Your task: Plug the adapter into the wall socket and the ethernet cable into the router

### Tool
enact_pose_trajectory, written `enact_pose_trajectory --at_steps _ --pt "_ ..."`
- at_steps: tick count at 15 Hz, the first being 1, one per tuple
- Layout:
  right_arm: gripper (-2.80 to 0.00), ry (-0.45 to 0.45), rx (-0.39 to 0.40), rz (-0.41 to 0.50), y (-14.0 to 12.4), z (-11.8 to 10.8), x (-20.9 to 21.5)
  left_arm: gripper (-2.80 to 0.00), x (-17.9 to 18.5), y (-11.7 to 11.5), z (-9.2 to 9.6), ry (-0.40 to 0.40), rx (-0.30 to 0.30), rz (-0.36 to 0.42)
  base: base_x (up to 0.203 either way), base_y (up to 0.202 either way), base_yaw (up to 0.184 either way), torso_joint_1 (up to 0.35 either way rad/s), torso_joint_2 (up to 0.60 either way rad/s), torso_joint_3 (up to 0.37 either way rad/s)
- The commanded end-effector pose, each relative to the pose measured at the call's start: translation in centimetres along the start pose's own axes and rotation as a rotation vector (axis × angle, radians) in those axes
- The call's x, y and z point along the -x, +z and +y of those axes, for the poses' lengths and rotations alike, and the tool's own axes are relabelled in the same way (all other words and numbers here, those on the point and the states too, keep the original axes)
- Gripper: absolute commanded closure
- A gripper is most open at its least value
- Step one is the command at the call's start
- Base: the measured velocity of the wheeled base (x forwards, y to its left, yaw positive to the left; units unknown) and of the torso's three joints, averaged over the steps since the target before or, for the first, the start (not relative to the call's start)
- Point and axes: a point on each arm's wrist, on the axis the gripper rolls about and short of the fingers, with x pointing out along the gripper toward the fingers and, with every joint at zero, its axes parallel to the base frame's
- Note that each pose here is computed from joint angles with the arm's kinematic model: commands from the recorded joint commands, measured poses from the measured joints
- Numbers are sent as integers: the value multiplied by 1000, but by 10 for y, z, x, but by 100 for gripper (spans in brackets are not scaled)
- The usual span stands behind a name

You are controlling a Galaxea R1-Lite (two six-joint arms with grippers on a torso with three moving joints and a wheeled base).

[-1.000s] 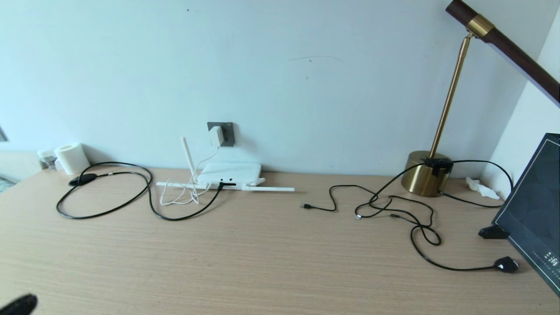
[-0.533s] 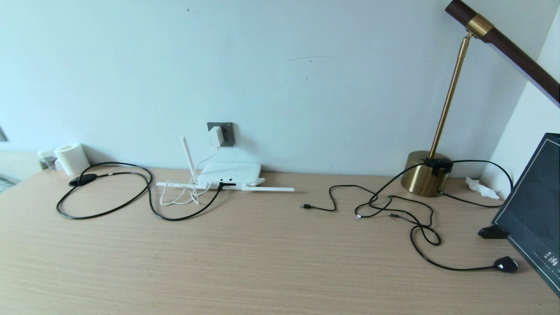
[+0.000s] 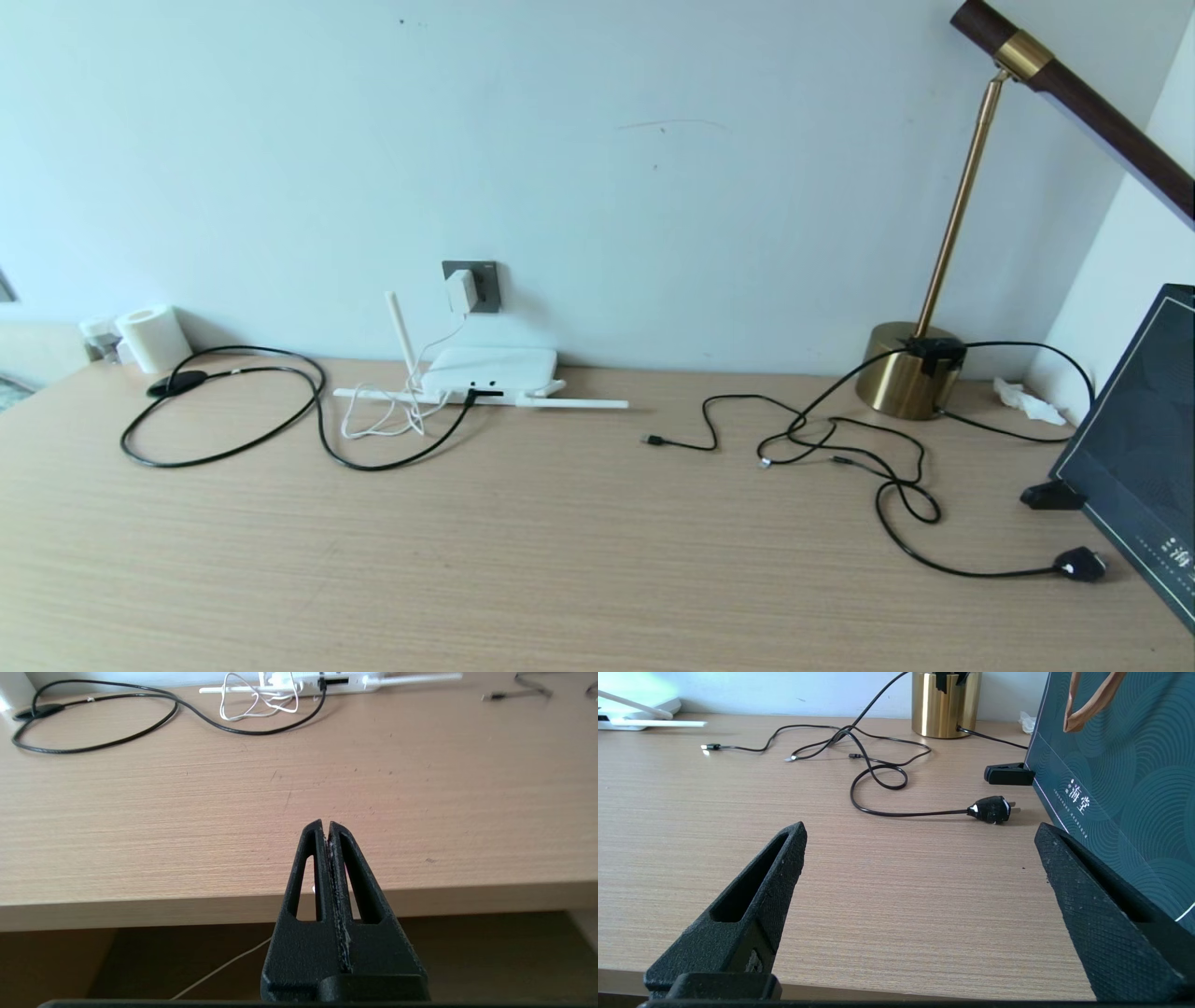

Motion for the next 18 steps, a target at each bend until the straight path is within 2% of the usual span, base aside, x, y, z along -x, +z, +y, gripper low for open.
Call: enact_pose_trajectory --at_steps 1,2,18 --pt "-280 1 -2 11 -3 0 -1 0 2 -1 0 10 24 -31 0 0 0 0 0 0" --pt "-280 1 -2 11 -3 0 -1 0 2 -1 0 19 39 -33 0 0 0 0 0 0" --pt "-280 -1 -5 12 -3 0 -1 0 2 -1 0 19 38 -34 0 0 0 0 0 0"
